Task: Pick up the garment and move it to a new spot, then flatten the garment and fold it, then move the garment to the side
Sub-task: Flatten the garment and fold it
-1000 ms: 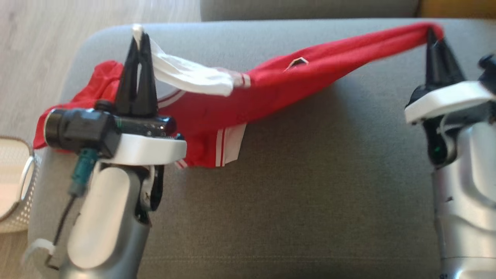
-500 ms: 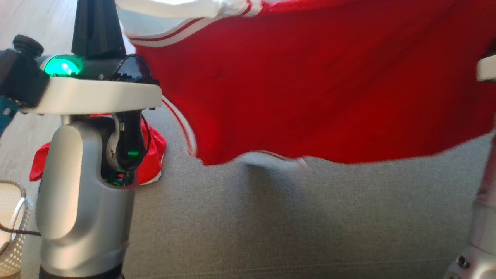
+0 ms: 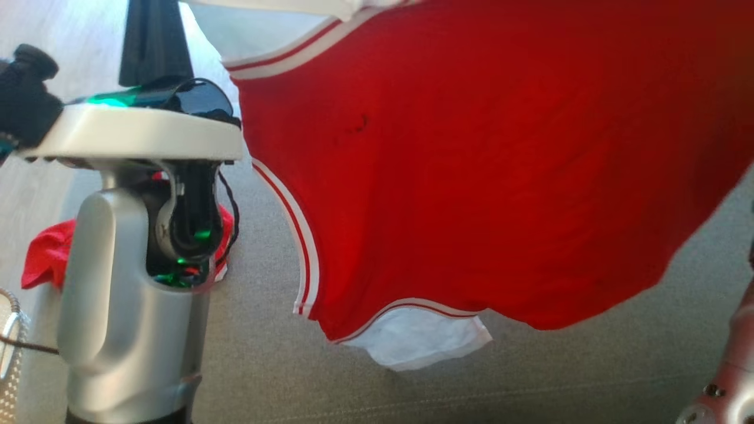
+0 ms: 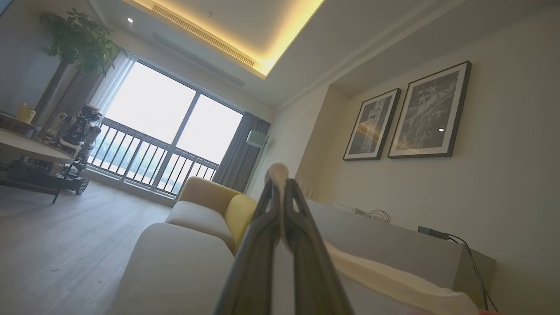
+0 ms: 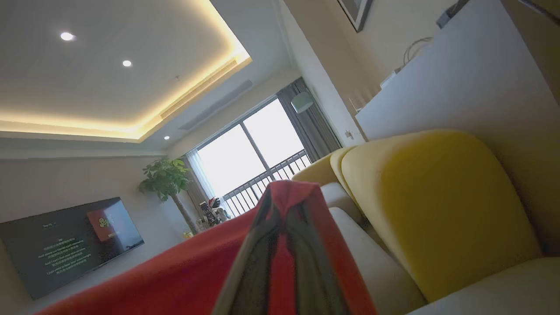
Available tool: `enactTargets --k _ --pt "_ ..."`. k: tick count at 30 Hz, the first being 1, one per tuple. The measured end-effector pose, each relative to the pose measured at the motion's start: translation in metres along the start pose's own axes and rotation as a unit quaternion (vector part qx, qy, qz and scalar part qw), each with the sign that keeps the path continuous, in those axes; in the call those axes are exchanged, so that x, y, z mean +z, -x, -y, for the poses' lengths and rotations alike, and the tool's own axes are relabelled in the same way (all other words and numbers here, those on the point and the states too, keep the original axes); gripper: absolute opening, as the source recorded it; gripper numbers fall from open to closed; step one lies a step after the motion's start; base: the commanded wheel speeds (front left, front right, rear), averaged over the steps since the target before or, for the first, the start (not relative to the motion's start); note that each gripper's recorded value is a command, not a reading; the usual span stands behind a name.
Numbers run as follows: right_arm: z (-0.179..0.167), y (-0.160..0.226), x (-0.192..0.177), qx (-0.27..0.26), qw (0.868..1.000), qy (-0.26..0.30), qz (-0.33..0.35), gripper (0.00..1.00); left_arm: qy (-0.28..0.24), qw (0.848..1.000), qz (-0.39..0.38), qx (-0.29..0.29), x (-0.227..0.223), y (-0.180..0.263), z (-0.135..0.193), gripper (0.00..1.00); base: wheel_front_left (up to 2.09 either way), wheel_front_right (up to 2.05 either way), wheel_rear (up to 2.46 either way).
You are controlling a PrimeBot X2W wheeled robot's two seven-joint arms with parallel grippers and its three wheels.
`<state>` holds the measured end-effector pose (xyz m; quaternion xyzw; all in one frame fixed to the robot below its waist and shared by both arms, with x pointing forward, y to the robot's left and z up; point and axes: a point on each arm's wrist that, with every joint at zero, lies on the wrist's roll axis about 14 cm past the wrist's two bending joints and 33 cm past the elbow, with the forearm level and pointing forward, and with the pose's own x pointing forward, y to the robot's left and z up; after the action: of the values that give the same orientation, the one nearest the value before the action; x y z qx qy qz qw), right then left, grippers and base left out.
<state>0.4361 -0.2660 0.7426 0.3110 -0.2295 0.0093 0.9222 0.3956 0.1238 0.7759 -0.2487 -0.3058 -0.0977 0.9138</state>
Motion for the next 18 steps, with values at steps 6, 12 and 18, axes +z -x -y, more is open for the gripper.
enactTargets --k 6,12,18 --pt "0.043 -0.036 -0.077 -0.072 0.987 -0.084 -0.115 0.00 0.041 0.990 -0.121 0.059 -0.077 -0.027 -0.034 0.00 0.00 0.00 0.00" --pt "0.006 -0.127 -0.112 -0.053 0.983 -0.111 -0.138 0.00 0.019 0.987 -0.150 0.054 -0.110 -0.118 -0.042 0.00 0.00 0.00 0.00" --pt "-0.059 -0.213 -0.060 0.029 0.991 -0.125 0.024 0.00 -0.003 0.998 -0.056 0.033 -0.105 -0.203 -0.051 0.00 0.00 0.00 0.00"
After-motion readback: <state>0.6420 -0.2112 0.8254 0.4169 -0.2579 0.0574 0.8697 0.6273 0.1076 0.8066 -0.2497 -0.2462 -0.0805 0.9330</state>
